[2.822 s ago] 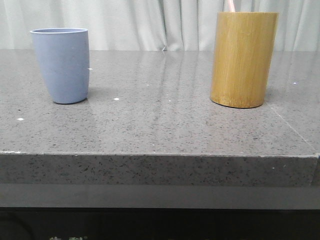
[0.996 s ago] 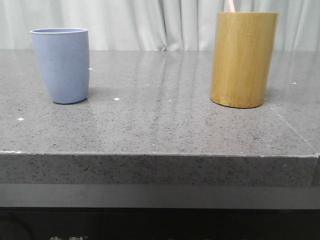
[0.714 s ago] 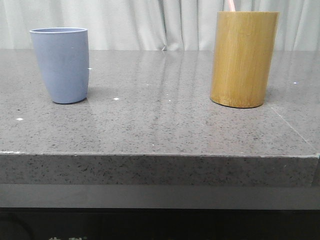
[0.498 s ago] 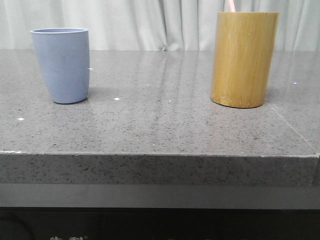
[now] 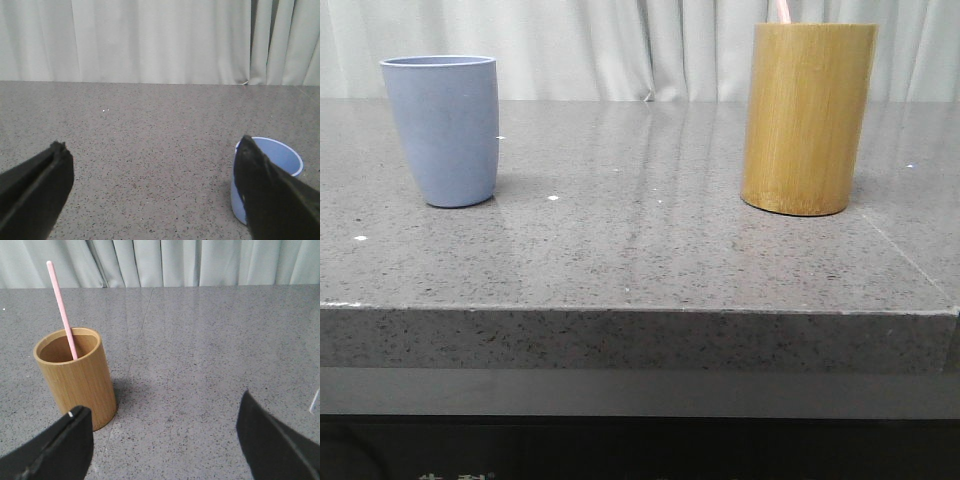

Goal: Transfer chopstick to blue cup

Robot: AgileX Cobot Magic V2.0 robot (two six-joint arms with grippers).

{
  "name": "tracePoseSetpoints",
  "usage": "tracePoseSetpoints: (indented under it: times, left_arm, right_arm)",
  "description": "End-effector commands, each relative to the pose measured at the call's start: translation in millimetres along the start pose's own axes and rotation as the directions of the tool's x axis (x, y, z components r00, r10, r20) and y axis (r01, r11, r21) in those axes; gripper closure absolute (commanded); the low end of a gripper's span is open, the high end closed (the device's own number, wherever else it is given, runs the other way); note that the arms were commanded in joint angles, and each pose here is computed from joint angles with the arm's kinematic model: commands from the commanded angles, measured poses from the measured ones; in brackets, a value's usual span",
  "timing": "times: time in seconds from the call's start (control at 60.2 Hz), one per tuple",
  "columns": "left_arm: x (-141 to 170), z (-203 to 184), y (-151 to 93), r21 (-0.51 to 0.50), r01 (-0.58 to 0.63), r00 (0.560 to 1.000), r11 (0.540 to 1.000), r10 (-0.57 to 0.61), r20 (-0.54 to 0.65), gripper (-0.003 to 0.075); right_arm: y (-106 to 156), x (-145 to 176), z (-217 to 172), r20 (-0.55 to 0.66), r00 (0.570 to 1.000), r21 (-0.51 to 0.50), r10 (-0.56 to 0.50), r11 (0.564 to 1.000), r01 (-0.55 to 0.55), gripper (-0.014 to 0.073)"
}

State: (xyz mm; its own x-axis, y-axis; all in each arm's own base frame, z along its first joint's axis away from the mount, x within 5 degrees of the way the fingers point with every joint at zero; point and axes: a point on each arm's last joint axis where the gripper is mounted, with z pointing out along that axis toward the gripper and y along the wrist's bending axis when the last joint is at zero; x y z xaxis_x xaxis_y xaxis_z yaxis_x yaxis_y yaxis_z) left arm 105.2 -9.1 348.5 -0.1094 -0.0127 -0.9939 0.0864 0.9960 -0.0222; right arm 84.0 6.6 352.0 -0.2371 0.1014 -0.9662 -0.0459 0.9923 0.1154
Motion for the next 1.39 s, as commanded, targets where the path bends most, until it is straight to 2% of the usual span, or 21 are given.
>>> tracePoseSetpoints:
  times: [0.0, 0.1, 0.216, 0.432, 0.531, 0.614, 0.747, 0.83, 1.046, 1.378]
  left_arm:
    - [-21, 2, 0, 0.005, 0.030, 0.995, 1.000, -0.031, 0.090, 0.0113]
    - [-28, 16, -1, 0.009, 0.028, 0.998, 1.000, -0.028, -0.050, 0.0113]
    - [-43, 40, -8, 0.052, 0.016, 0.978, 0.999, -0.005, -0.207, 0.0113]
    - [-77, 91, -48, 0.248, -0.041, 0.919, 0.968, 0.134, -0.370, 0.0113]
    - [-87, 115, -74, 0.334, -0.048, 0.876, 0.941, 0.201, -0.440, 0.0113]
    - [-90, 133, -95, 0.391, -0.049, 0.820, 0.919, 0.260, -0.509, 0.0113]
    - [-99, 154, -123, 0.458, -0.051, 0.759, 0.887, 0.333, -0.560, 0.0113]
    - [-95, 168, -136, 0.479, -0.054, 0.710, 0.876, 0.371, -0.598, 0.0113]
    - [-71, 200, -149, 0.484, -0.046, 0.596, 0.874, 0.413, -0.689, 0.0113]
    - [-31, 236, -154, 0.464, -0.114, 0.494, 0.878, 0.455, -0.741, 0.0120]
  right_arm:
    - [1, -17, -3, 0.096, 0.995, 0.003, -0.003, 1.000, 0.002, -0.0006]
    - [1, -17, -3, 0.096, 0.995, 0.003, -0.003, 1.000, 0.002, -0.0006]
    - [1, -17, -3, 0.096, 0.995, 0.003, -0.003, 1.000, 0.002, -0.0006]
    - [1, -17, -3, 0.097, 0.995, 0.003, -0.003, 1.000, 0.002, -0.0006]
    - [1, -17, -3, 0.097, 0.995, 0.003, -0.003, 1.000, 0.002, -0.0006]
    - [1, -17, -3, 0.097, 0.995, 0.003, -0.003, 1.000, 0.002, -0.0006]
    - [1, -17, -3, 0.097, 0.995, 0.003, -0.003, 1.000, 0.002, -0.0006]
    - [1, -17, -3, 0.097, 0.995, 0.003, -0.003, 1.000, 0.002, -0.0006]
    - [1, -17, -3, 0.097, 0.995, 0.003, -0.003, 1.000, 0.002, -0.0006]
    - [1, -17, -3, 0.095, 0.995, 0.003, -0.003, 1.000, 0.002, -0.0006]
